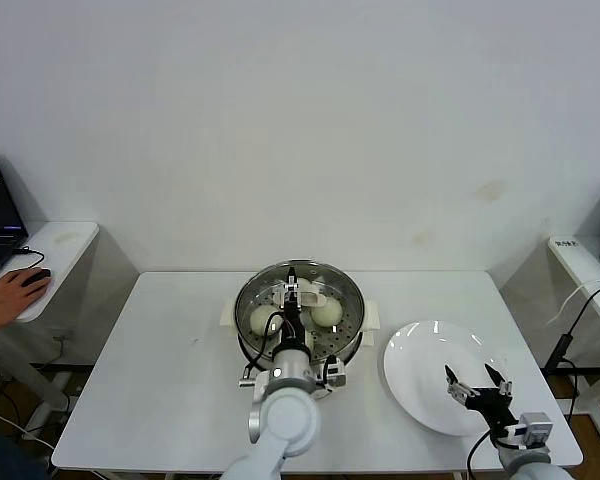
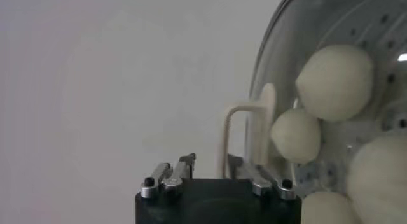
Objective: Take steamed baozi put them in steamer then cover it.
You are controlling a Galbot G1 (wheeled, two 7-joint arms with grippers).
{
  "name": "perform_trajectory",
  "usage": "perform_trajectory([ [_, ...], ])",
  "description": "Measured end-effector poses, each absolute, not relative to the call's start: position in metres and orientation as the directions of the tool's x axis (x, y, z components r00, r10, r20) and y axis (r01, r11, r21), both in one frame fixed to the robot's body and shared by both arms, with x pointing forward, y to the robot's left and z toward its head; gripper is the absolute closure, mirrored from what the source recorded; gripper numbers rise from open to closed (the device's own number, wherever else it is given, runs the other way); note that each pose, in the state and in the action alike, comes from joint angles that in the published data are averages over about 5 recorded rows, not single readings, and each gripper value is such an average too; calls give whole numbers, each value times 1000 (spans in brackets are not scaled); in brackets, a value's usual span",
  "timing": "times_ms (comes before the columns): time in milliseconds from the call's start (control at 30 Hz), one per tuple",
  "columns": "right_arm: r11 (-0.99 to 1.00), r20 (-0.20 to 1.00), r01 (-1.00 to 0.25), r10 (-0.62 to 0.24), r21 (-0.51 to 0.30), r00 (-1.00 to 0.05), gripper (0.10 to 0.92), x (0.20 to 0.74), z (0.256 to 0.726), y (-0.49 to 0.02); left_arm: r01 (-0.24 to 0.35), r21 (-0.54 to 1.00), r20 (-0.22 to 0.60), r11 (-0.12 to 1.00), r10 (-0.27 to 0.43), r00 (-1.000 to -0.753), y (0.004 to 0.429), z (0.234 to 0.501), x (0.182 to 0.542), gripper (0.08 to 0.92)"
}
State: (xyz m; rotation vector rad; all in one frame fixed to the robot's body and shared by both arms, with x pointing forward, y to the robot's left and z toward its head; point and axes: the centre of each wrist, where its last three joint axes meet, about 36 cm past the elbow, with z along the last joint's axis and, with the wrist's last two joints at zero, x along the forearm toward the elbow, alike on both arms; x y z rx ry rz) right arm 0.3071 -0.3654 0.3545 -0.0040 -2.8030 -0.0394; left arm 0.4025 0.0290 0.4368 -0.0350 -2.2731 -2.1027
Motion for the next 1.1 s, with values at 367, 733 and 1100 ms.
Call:
perform_trajectory([
  [367,1000,334,8,-1,26,-943,200,307,354,-366,53,993,53,105,5,-999,32,447,391,177],
  [733,1000,336,8,-1,25,-942,200,307,353,-366,47,991,46,121,14,-999,36,454,380,177],
  [1100,1000,332,-1,-9,26,-943,200,307,354,-364,37,992,35,124,15,-999,45,457,365,177],
])
